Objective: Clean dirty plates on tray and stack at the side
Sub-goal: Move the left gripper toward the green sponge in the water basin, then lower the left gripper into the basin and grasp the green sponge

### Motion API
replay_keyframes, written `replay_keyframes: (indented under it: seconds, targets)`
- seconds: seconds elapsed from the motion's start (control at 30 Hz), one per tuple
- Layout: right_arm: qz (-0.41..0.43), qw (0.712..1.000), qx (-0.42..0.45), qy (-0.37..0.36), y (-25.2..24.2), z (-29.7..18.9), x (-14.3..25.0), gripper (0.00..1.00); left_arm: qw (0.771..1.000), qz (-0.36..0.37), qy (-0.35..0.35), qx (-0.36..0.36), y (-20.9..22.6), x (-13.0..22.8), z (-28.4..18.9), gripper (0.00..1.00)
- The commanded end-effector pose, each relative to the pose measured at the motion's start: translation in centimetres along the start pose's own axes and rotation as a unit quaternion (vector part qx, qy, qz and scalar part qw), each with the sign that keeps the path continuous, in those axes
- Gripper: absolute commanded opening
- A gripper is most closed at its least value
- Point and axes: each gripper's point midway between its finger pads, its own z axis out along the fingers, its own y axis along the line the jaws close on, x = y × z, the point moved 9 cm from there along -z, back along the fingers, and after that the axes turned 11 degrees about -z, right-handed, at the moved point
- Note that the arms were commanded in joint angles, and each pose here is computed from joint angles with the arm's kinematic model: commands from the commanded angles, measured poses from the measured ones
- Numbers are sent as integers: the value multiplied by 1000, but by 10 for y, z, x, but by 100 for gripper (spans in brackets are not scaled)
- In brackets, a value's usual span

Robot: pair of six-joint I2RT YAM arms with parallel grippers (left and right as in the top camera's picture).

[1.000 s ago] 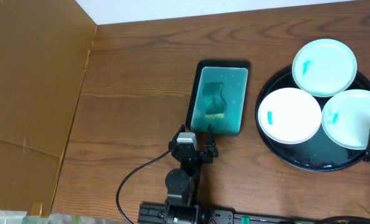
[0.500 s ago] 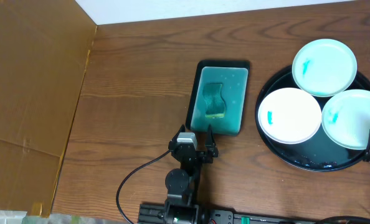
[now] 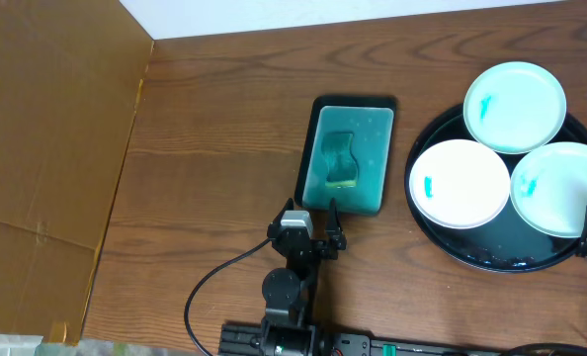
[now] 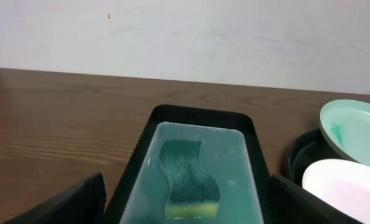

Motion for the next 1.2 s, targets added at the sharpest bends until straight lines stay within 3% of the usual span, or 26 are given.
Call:
replay_keyframes:
  seconds: [0.0,0.2,0.33,0.57,0.73,0.87,0.97,1.07,1.17]
  targets:
    - [-5,1000,-5,2,1,0,1,99,1000,-3,17,-20,5,8,0,83]
    - [-5,1000,-5,2,1,0,1,99,998,-35,-3,50,-8,-2,0,83]
    - [-5,1000,-5,2,1,0,1,99,984,-34,-61,162,-30,-25,-6,83]
    - [-5,1000,-5,2,1,0,1,99,951,40,-230,201,-44,-74,-28,83]
    - [-5,1000,-5,2,1,0,1,99,945,86,-249,192,-54,-109,-33,83]
    - [-5,1000,-5,2,1,0,1,99,972,53,-158,166,-63,-146,-8,83]
    - [-5,1000,-5,2,1,0,1,99,991,35,1,129,-68,-162,32,83]
    - [-5,1000,-5,2,1,0,1,99,977,15,147,156,-79,-161,64,83]
    - [-5,1000,-5,2,1,0,1,99,959,-10,228,170,-82,-152,89,83]
